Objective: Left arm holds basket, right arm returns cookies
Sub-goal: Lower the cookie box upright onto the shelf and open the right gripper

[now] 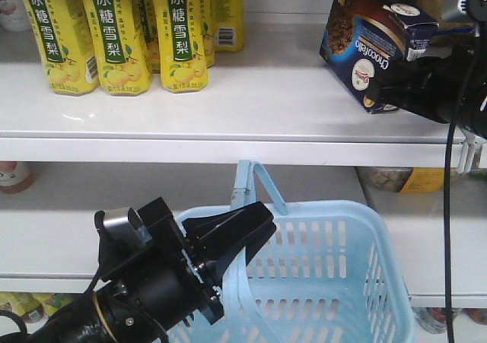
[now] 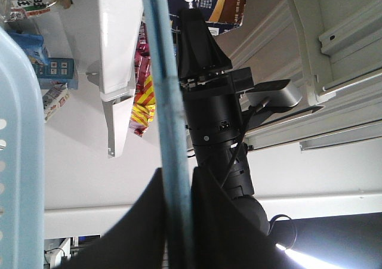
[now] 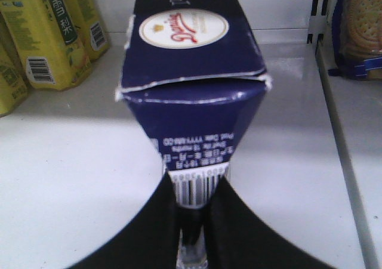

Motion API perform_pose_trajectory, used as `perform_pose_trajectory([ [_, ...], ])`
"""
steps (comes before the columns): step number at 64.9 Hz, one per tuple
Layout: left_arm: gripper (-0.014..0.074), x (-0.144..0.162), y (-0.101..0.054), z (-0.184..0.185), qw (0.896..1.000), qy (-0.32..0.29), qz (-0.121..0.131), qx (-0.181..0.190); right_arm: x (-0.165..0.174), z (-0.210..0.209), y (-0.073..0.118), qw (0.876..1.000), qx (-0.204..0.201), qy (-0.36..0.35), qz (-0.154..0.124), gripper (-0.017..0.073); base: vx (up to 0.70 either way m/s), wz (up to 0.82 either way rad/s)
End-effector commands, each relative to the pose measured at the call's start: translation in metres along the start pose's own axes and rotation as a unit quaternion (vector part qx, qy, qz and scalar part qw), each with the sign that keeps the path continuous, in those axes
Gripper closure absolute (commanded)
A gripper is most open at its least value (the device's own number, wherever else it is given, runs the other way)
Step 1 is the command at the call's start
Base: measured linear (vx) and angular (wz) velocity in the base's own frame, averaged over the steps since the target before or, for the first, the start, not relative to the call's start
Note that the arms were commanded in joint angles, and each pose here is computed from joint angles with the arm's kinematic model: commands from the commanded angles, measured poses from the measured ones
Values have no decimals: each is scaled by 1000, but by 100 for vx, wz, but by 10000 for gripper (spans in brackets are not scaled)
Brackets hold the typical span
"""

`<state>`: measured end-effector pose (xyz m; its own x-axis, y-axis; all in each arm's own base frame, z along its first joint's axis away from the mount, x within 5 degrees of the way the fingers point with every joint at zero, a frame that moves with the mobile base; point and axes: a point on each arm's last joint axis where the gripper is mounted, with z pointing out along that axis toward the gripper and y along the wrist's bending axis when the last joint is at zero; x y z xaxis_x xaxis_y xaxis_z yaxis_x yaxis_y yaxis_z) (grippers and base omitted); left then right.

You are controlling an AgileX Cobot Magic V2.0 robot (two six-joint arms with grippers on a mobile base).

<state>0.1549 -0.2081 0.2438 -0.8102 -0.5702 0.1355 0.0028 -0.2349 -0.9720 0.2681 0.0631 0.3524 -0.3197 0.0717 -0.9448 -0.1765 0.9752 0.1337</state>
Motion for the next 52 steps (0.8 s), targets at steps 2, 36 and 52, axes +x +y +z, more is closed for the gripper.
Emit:
perform_pose_trajectory([
  [2, 596, 1, -44, -2, 984, 0, 0, 179, -15, -12, 1, 999, -3, -34, -4, 488, 0, 0],
  [36, 596, 1, -44, -2, 984, 0, 0, 179, -37, -54, 4, 994, -16, -110, -2, -34, 0, 0],
  [52, 596, 1, -44, -2, 984, 0, 0, 179, -48, -95, 5, 989, -18, -146, 0, -17, 0, 0],
])
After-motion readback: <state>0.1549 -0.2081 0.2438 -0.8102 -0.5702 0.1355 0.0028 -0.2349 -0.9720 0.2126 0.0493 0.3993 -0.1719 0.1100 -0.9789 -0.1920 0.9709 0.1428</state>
